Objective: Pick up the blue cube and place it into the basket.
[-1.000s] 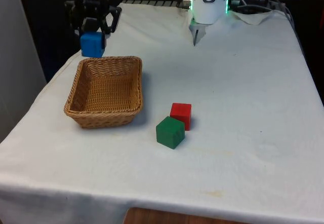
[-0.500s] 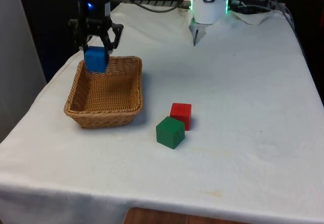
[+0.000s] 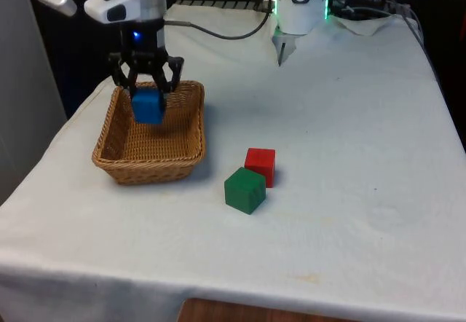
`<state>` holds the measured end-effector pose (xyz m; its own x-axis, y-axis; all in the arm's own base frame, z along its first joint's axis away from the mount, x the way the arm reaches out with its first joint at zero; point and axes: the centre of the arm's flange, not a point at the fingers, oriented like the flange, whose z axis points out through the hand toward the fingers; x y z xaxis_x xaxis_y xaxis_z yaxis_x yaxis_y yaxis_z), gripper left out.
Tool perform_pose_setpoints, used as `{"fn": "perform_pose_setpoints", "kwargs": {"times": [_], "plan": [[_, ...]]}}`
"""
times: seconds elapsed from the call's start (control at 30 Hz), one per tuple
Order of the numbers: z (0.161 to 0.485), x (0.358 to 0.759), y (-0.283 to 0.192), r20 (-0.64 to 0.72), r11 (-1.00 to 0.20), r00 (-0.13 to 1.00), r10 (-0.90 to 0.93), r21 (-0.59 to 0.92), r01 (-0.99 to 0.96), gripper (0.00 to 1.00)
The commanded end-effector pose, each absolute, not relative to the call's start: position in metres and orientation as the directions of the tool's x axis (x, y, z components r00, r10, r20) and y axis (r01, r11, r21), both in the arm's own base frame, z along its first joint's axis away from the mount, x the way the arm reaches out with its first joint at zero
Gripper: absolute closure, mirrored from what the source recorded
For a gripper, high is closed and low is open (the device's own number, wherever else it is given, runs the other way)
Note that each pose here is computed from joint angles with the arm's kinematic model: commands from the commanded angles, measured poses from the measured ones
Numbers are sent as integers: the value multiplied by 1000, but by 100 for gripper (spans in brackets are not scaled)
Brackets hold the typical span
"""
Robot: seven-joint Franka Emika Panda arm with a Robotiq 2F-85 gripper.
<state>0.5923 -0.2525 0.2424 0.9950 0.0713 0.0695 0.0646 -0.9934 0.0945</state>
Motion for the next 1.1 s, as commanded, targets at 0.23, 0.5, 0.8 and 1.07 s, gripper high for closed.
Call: {"fn": "perform_pose_setpoints", "kwargs": {"times": [0.23, 0.5, 0.8, 1.07], "plan": [[215, 592, -256, 84, -997, 996, 38, 67, 33, 99], [210, 591, -258, 84, -998, 996, 29, 63, 24, 99], [210, 592, -258, 81, -997, 996, 27, 67, 22, 75], [209, 592, -257, 80, -997, 996, 28, 68, 23, 6]]}}
